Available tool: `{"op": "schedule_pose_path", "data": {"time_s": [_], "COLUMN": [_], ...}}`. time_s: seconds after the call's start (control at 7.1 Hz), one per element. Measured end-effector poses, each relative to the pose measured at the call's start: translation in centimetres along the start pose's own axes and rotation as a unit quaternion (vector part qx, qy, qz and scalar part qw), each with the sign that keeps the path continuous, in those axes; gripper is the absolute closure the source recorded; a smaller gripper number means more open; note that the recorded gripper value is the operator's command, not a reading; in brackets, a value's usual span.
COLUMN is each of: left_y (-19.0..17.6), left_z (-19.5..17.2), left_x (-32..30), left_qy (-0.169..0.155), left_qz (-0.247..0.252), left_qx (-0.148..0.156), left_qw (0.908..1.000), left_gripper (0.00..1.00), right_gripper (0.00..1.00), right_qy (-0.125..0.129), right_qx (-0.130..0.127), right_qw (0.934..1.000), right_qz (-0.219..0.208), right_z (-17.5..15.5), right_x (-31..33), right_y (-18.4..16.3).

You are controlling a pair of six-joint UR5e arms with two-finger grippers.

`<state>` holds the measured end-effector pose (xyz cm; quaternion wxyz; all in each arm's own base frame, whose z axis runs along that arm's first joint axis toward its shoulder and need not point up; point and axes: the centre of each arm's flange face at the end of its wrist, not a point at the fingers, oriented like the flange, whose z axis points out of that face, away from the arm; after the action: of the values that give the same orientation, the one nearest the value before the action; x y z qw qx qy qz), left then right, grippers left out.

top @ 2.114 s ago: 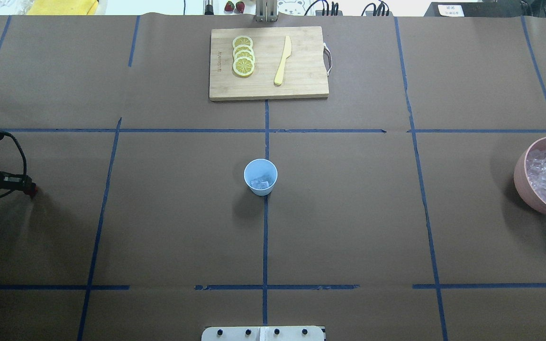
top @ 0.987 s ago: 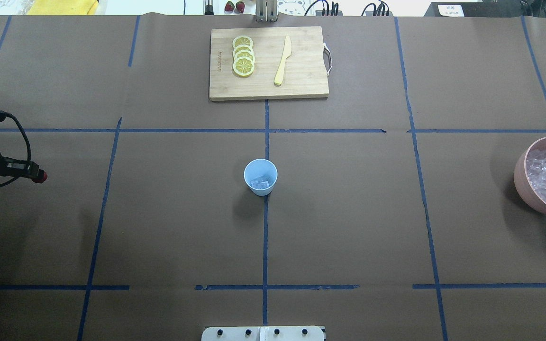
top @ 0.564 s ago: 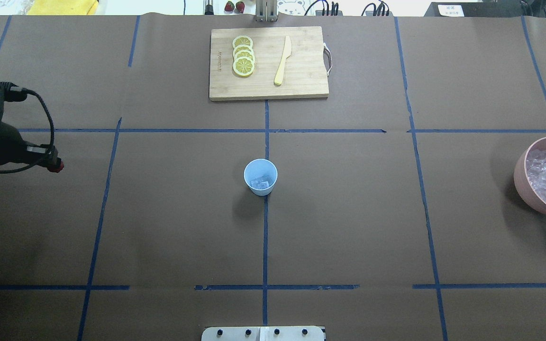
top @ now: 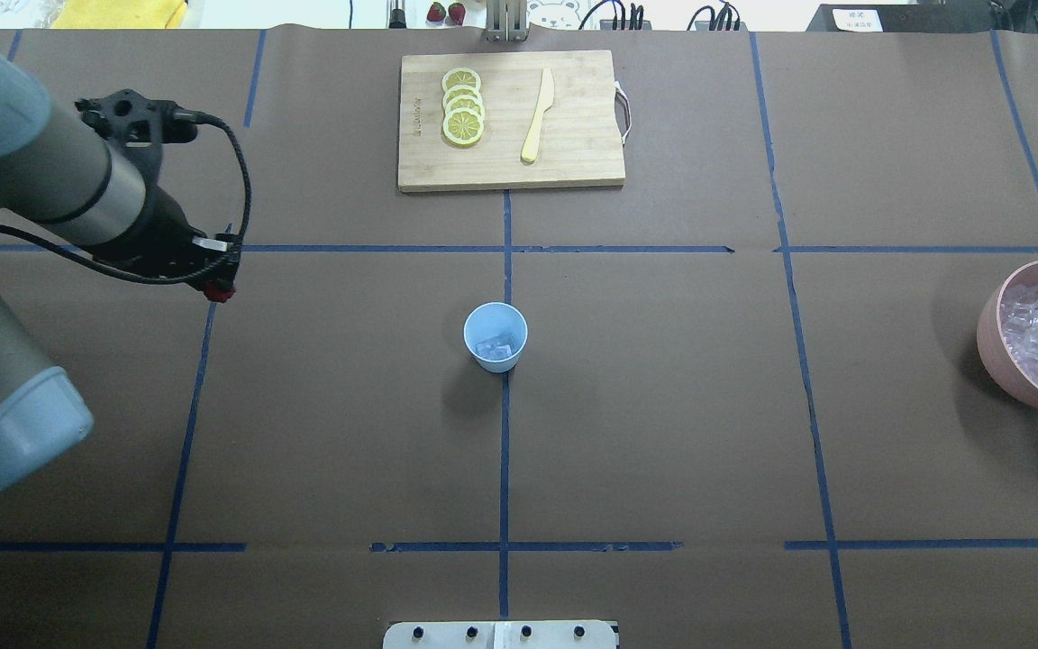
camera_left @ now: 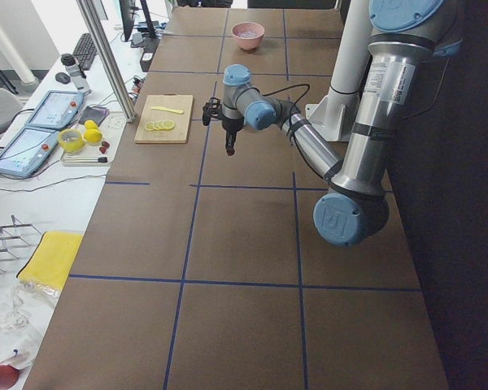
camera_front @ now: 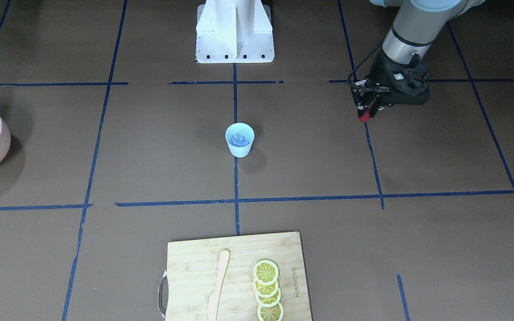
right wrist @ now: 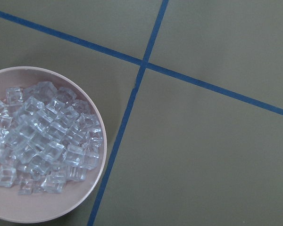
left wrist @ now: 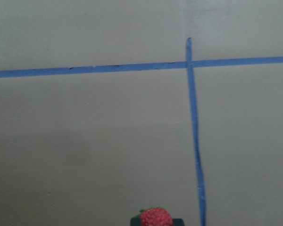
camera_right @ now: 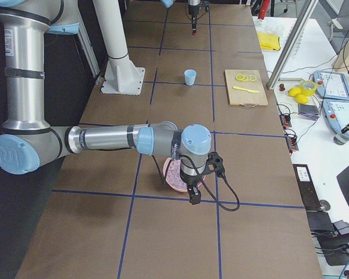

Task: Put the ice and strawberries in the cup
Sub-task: 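Lift the strawberry and carry it over the light-blue cup with the left gripper, then lower the strawberry into the cup and open the left gripper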

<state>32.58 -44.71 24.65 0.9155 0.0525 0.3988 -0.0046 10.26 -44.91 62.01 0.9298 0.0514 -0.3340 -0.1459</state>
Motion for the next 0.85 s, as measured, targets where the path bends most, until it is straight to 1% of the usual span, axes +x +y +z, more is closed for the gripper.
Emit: {"op": "schedule_pose_path", "data": {"time_s": [0.14, 0.42, 0.85], "left_y": [0.7, 0.4, -1.2], "left_z": [-0.1, 0.2, 2.7], "left_x": [3.6, 10.3, 19.2], "left_qy": [0.004, 0.015, 0.002], "left_qz": [-0.010, -0.036, -0.060], "left_qx": [-0.007, -0.010, -0.002], "left_qw": [0.9999, 0.9992, 0.9982], "left_gripper": [1.00, 1.00, 1.00], "right_gripper": [0.00, 0.00, 0.00], "right_qy": [0.000, 0.000, 0.001], "right_qx": [0.000, 0.002, 0.003], "right_qw": [1.0000, 1.0000, 1.0000], "right_qz": [0.000, 0.003, 0.007], "right_z": [0.0, -0.1, -0.3], "right_x": [0.0, 0.2, 0.3], "right_y": [0.0, 0.4, 1.1]}}
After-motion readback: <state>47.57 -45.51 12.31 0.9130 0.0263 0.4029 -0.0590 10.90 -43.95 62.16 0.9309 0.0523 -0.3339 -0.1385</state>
